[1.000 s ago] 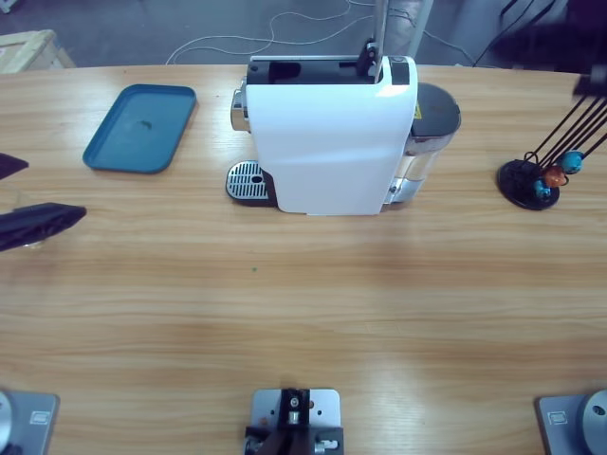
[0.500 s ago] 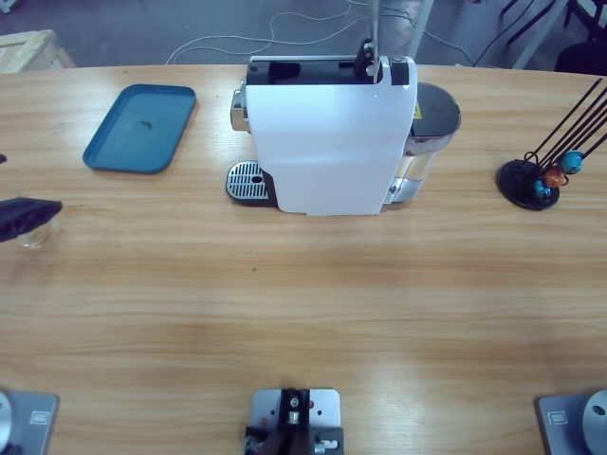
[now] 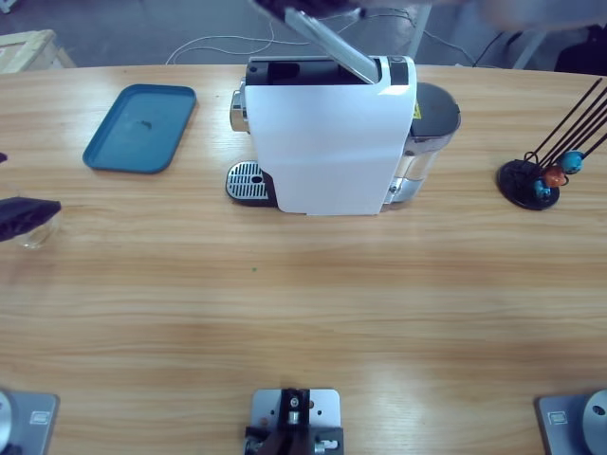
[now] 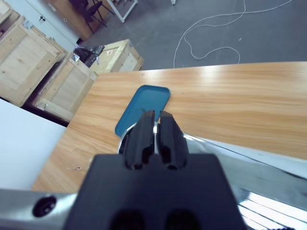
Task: Pour coffee
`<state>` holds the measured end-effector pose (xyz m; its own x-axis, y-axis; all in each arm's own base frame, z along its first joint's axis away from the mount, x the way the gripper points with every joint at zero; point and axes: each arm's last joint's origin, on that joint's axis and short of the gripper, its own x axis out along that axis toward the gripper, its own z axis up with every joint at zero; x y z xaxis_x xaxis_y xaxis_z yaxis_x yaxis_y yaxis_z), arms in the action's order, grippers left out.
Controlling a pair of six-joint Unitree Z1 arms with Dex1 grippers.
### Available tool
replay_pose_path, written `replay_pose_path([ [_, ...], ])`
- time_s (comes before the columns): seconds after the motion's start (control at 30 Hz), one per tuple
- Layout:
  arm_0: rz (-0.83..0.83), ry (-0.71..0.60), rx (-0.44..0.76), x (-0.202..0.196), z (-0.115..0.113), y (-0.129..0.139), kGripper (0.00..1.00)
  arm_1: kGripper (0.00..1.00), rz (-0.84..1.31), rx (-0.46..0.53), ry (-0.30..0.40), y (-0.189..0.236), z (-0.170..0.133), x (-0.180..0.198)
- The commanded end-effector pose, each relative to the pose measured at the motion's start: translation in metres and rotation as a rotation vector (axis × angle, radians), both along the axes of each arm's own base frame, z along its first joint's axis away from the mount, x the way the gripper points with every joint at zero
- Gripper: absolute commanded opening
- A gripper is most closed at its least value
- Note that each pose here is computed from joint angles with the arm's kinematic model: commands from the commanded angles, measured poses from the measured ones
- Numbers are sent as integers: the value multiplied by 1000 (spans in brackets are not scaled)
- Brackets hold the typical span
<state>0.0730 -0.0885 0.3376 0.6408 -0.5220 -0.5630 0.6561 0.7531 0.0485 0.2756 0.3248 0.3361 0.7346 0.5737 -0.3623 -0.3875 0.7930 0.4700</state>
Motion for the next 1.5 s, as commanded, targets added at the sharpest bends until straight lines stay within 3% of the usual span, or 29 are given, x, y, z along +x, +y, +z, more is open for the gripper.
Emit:
replay_pose_path([
  [0.03,-1,-2,-31,-1,11,1,977,0,76,-222,176,33,-118,1],
  [0.17,-1,-5,-35,2,15,-2,977,0,60,-279,250,30,-157,0],
  [0.33,0,1,-25,5,17,-7,977,0,46,-329,303,24,-184,0],
  [0.8,1,5,-19,6,15,-9,982,0,34,-433,405,16,-198,-5],
  [0.97,1,3,-22,6,16,-8,982,0,23,-477,500,17,-206,-3],
  [1.2,1,2,-23,6,16,-8,982,0,16,-462,502,14,-201,1],
  [1.23,2,1,-23,6,16,-8,982,0,30,-460,468,13,-191,0],
  [1.27,5,0,-20,6,16,-8,982,0,67,-450,387,13,-169,0],
  [1.3,9,1,-15,6,14,-8,984,399,102,-443,312,11,-146,-1],
  [1.33,15,2,-7,6,12,-8,987,931,126,-428,226,7,-117,-3],
  [1.37,41,2,3,7,9,-7,987,999,140,-401,144,1,-84,-8],
  [1.43,145,21,16,11,-1,-4,991,1000,170,-347,4,-13,-22,-19],
  [1.5,264,53,29,18,-14,-2,991,1000,206,-318,-80,-28,24,-40],
])
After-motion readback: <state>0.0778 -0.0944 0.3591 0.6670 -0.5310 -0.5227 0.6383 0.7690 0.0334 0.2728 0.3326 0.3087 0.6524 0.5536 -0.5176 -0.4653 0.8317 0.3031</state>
